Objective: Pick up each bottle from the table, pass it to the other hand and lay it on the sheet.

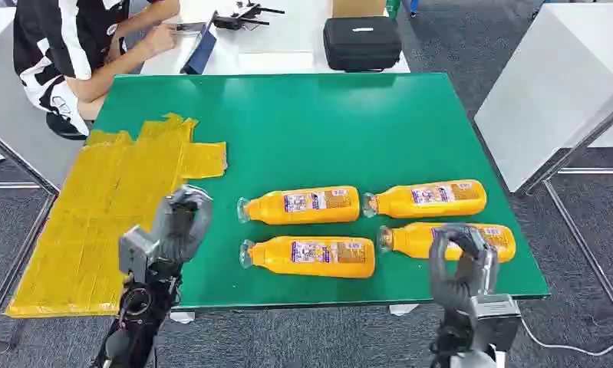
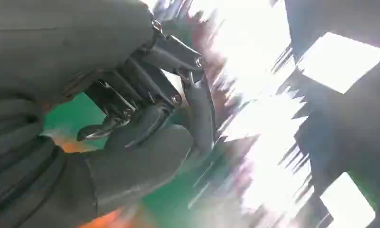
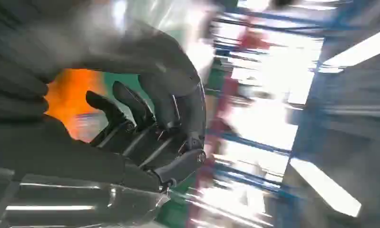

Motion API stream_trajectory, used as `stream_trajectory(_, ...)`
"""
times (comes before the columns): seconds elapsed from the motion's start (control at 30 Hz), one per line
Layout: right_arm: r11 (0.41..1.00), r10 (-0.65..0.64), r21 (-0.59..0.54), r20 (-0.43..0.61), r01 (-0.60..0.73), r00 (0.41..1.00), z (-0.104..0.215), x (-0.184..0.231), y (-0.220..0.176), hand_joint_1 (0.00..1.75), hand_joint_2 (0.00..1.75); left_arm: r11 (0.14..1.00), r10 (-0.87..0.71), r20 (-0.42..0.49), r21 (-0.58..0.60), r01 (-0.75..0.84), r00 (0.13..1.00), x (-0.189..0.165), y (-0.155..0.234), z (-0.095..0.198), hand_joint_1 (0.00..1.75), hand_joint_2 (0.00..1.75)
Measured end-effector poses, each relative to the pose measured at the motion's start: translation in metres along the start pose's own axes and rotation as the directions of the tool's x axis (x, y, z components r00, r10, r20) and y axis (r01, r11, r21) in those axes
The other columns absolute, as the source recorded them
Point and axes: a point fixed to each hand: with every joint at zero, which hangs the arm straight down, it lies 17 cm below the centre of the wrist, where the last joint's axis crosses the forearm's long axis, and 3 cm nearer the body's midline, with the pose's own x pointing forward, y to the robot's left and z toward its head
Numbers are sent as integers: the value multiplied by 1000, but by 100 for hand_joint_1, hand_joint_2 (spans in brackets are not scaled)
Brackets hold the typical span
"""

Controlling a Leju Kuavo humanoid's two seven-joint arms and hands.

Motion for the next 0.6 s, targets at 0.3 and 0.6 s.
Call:
stream_trajectory(0.3,996,-85,43,80,82,993,-29,22,80,0,175,997,70,116,35,-75,991,51,-33,-16,0,175)
stream_trajectory(0.6,997,-25,77,130,15,991,-35,32,90,0,175,995,100,140,11,-102,985,62,-43,-20,0,175)
